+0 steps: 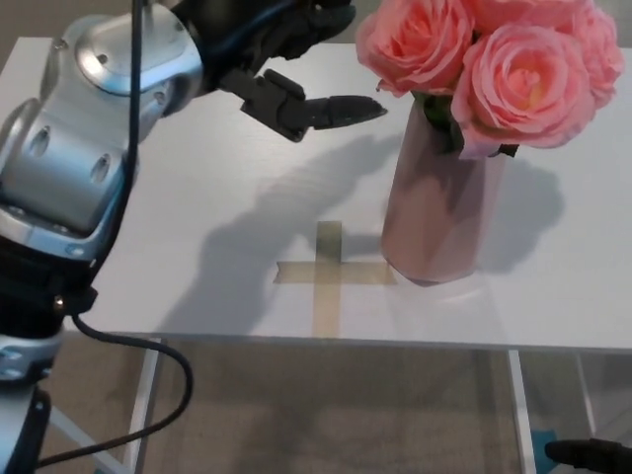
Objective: Use the left hand to pick up the rose and then lift and insert it into the pink vase.
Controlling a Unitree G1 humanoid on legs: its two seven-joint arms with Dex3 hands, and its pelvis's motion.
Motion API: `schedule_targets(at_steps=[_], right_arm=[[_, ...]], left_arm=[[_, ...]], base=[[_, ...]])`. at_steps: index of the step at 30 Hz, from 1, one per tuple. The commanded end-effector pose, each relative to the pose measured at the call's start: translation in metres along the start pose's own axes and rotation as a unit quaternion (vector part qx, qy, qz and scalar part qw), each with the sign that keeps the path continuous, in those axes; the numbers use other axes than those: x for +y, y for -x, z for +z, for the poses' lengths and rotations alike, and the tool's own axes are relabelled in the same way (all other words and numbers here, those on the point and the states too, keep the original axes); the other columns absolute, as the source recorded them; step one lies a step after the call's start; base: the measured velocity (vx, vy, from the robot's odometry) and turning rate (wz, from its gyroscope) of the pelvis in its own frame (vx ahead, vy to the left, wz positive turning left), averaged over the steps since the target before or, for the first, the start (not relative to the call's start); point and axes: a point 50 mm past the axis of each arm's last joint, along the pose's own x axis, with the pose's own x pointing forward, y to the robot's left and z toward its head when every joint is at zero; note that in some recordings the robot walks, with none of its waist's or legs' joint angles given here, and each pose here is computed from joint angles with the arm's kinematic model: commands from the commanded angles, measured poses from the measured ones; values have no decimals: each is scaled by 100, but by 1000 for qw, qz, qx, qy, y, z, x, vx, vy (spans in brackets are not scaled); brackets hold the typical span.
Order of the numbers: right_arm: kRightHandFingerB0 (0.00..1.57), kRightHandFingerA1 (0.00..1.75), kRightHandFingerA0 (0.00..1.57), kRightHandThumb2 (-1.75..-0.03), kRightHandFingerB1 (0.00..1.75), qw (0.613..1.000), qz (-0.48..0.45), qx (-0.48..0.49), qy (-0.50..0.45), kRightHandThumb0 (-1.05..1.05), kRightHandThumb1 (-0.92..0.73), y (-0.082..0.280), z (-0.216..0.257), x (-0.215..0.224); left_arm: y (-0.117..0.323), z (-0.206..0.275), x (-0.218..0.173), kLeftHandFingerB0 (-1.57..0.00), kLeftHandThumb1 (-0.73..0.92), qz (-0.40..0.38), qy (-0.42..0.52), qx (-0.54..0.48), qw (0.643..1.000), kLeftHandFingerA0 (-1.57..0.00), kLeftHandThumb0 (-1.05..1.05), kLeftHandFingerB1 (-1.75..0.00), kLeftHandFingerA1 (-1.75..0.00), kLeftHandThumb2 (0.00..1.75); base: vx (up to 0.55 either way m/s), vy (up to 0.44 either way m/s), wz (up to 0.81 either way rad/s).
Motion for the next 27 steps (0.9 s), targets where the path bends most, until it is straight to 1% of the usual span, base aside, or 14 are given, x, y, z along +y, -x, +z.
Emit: schedule_targets(at_steps=[1,8,13,17,21,23,24,25,26,27], right_arm=[[58,48,63,-56,45,1000,4,16,6,-26,-57,0,-4,-1],[58,49,64,-56,45,1000,-3,16,4,-27,-57,0,-4,-1],[58,49,64,-56,45,1000,-13,19,8,-28,-57,1,-8,-2],[58,48,62,-56,45,1000,-23,16,11,-28,-56,2,-11,-2],[57,47,61,-56,44,999,-27,20,16,-28,-56,4,-15,-3],[56,47,60,-56,44,999,-31,18,12,-28,-56,4,-16,-5],[56,47,60,-56,44,999,-31,18,12,-28,-56,4,-16,-5],[57,47,60,-57,44,999,-33,21,11,-27,-57,5,-19,-6],[57,47,60,-56,44,999,-35,24,11,-27,-57,5,-21,-7],[57,47,60,-56,44,999,-36,29,13,-27,-57,6,-24,-7]], left_arm=[[9,-7,9,0,38,-9,-38,8,999,0,-73,-3,0,84],[35,-30,31,0,39,16,-30,34,999,0,-73,-3,0,83],[53,-44,38,0,39,35,-19,39,998,0,-73,-3,0,83],[78,-58,39,0,40,55,-10,28,998,0,-73,-3,0,82],[104,-72,28,0,40,66,2,11,998,0,-72,-3,0,82],[122,-78,18,0,35,82,12,1,997,0,-63,-16,-14,80],[125,-78,16,0,35,85,12,0,996,0,-63,-16,-14,80],[139,-83,3,0,17,107,20,-7,994,0,-32,-46,-48,80],[154,-87,-10,-6,19,125,30,-7,992,-7,-28,-48,-49,81],[162,-90,-18,-9,19,130,38,-4,991,-10,-26,-49,-50,81]], base=[[0,0,0],[0,0,0],[0,0,0],[0,0,0],[0,0,0],[0,0,0],[0,0,0],[0,0,0],[0,0,0],[0,0,0]])
